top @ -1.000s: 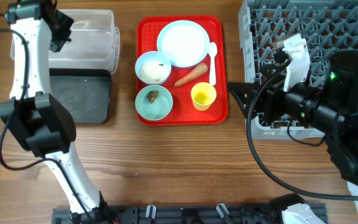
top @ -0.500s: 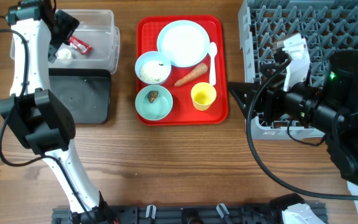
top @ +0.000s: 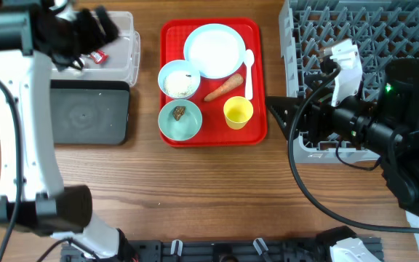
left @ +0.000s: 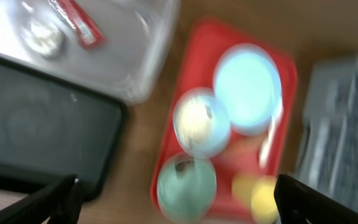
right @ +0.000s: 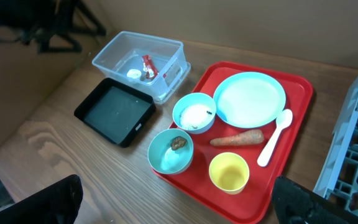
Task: Sort waste into correct bins and load items into the dishwasher rack
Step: 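Carry the wrapper left and drop it into the clear bin, then grasp the rim of the light-green bowl with the left gripper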
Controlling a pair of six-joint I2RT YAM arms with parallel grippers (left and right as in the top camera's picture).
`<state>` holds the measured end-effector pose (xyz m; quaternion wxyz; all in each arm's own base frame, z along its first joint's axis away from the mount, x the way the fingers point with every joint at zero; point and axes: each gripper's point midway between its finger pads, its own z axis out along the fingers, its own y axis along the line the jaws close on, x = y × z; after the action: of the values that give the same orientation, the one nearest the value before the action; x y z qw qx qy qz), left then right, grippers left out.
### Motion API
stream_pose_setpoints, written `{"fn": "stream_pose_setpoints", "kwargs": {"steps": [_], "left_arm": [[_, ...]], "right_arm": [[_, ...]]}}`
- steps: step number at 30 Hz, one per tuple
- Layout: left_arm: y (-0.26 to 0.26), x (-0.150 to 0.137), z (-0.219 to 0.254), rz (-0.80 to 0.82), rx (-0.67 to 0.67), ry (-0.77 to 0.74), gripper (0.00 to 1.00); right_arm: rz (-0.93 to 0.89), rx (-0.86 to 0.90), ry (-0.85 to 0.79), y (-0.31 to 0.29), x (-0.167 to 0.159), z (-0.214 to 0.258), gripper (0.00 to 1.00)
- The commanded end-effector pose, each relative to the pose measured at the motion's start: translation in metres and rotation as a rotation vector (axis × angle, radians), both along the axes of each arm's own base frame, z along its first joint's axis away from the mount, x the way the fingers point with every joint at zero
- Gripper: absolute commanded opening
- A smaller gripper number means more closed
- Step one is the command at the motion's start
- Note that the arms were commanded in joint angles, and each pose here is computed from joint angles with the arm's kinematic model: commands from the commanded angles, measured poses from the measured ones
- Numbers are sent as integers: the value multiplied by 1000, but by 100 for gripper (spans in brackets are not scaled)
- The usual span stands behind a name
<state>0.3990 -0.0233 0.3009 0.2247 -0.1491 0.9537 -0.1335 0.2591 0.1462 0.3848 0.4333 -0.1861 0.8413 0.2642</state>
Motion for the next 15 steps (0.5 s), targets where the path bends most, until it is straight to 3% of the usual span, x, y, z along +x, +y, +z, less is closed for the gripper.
{"fn": "stream_pose_setpoints", "kwargs": {"steps": [1,9,15], "left_arm": [[-38,-27,-23,-204,17,125,99],[-121,-63,-87,-417,39,293,87],[-165,-78,-168,-412,79,356,75]], "right_arm": [[16,15,-7,4,-1,7,99],[16,10,11,5,4,2,100],[15,5,36,7,9,-5,99]]}}
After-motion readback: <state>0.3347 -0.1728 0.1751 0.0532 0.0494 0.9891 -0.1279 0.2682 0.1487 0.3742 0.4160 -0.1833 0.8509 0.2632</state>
